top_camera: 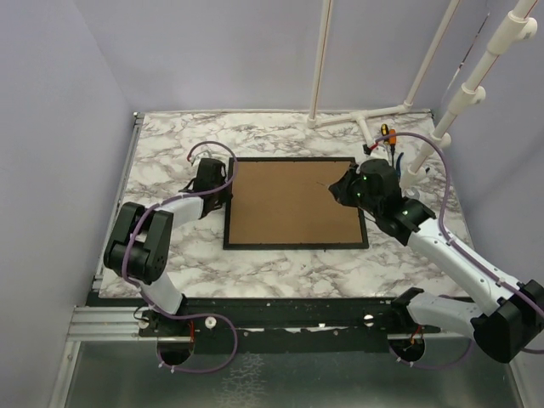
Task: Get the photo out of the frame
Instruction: Adjust the screwdriver.
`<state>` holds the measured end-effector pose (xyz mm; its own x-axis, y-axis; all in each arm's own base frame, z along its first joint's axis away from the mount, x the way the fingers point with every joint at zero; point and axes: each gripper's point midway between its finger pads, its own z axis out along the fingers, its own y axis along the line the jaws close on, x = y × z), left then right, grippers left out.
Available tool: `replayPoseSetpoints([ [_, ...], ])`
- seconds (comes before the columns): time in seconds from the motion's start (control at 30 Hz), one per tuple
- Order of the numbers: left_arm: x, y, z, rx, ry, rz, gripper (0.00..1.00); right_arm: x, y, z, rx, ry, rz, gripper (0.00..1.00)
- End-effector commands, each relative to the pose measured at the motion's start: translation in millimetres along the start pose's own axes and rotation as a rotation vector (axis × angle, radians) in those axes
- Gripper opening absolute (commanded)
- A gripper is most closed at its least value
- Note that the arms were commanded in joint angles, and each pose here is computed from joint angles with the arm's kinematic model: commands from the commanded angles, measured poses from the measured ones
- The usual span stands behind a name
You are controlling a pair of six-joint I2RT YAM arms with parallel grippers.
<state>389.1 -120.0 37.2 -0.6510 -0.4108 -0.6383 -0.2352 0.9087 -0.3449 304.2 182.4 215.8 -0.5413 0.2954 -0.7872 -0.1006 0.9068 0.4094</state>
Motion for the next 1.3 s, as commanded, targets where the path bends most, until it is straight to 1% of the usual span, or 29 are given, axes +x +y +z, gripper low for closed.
replayPoseSetpoints([
  [0.0,-35,-13,-6,0.017,-0.071,-0.029,0.38,16,3,3,-0.024,0.074,-0.04,0.01],
  [0.1,-47,-29,-27,0.09,-0.108,-0.03,0.47,22,3,4,-0.036,0.091,-0.042,0.01],
  [0.23,-46,-54,-63,0.214,-0.134,0.017,0.48,29,6,7,-0.059,0.124,-0.061,0.0],
  [0.33,-23,-101,-100,0.377,-0.177,0.135,0.54,33,11,9,-0.069,0.177,-0.081,0.01],
  [0.4,-2,-132,-125,0.503,-0.194,0.212,0.54,36,17,9,-0.085,0.23,-0.101,0.01],
  [0.5,14,-150,-150,0.648,-0.249,0.29,0.55,43,26,4,-0.123,0.316,-0.133,0.01],
  [0.6,28,-165,-177,0.808,-0.305,0.382,0.51,50,30,-3,-0.138,0.398,-0.147,0.01],
  [0.67,41,-173,-192,0.88,-0.334,0.466,0.51,53,35,-8,-0.167,0.442,-0.155,0.01],
  [0.83,61,-186,-204,0.906,-0.415,0.667,0.5,54,48,-18,-0.229,0.507,-0.164,0.01],
  [0.9,67,-188,-207,0.916,-0.452,0.728,0.48,54,51,-21,-0.241,0.526,-0.169,0.01],
  [1.03,65,-187,-210,0.91,-0.57,0.833,0.47,58,55,-26,-0.266,0.568,-0.177,0.01],
  [1.1,71,-189,-212,0.937,-0.605,0.91,0.49,59,56,-28,-0.277,0.576,-0.18,0.01],
  [1.13,78,-190,-212,0.959,-0.615,0.972,0.54,58,56,-29,-0.281,0.575,-0.182,0.01],
  [1.17,84,-190,-211,0.971,-0.622,1.02,0.56,57,57,-29,-0.285,0.573,-0.185,0.01],
  [1.27,89,-193,-210,0.971,-0.65,1.084,0.57,55,59,-32,-0.295,0.572,-0.19,0.01],
])
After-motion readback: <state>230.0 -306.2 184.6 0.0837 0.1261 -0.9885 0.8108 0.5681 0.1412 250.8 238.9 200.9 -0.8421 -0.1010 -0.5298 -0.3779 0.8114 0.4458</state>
